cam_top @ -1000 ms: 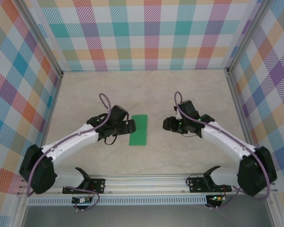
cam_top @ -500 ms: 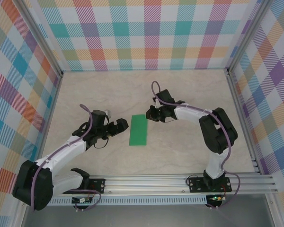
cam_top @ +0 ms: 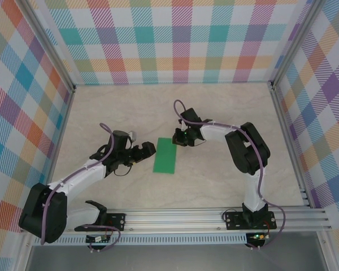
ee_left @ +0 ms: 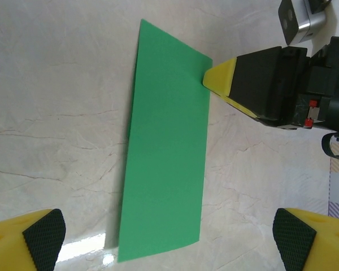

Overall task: Fold a paper plane with a square sheet of paper (fold left side to right side)
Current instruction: Third fold the triangle at the center of the table.

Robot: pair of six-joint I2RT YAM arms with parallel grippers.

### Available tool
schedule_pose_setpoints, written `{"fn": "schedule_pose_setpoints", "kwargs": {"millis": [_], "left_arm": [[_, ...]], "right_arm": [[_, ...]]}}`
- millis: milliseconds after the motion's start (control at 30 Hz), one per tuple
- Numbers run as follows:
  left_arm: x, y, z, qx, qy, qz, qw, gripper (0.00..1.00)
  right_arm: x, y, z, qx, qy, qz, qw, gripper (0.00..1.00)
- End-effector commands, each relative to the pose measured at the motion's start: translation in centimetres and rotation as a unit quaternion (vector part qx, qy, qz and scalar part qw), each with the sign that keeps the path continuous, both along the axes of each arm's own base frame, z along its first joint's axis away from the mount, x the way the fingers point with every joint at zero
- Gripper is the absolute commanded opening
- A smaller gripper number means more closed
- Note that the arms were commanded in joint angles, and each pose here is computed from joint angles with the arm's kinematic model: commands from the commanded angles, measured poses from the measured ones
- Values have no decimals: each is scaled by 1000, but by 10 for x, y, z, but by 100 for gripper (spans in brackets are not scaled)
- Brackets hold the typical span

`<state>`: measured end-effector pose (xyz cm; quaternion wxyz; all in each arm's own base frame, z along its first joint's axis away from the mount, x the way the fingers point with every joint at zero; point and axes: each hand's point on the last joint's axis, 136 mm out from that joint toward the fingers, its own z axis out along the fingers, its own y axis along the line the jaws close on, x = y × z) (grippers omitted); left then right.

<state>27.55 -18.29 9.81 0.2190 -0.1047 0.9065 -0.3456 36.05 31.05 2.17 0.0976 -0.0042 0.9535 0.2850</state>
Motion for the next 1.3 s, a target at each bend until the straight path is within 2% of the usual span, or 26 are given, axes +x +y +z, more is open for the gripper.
{"fn": "schedule_pose_setpoints", "kwargs": {"millis": [0,333,500,667,800,1267], "left_arm": [[8,-5,4,-13,-8,-12,1000,96],[14,-22,-15,-30,29,-35,999,89],[18,-35,-23,-33,46,-51,997,82],[23,-42,-35,-23,60,-63,996,73],[26,-43,-45,-7,72,-67,995,71],[21,-61,-63,-9,100,-102,990,59]], "right_arm": [[-2,-6,-6,-36,-7,20,999,7],[-5,-9,-14,-47,-12,46,998,7],[-5,-6,-14,-41,-12,49,998,7],[-6,-5,-14,-38,-12,50,998,7],[-6,-5,-15,-37,-12,51,998,7],[-6,-4,-16,-35,-12,50,998,7]]}}
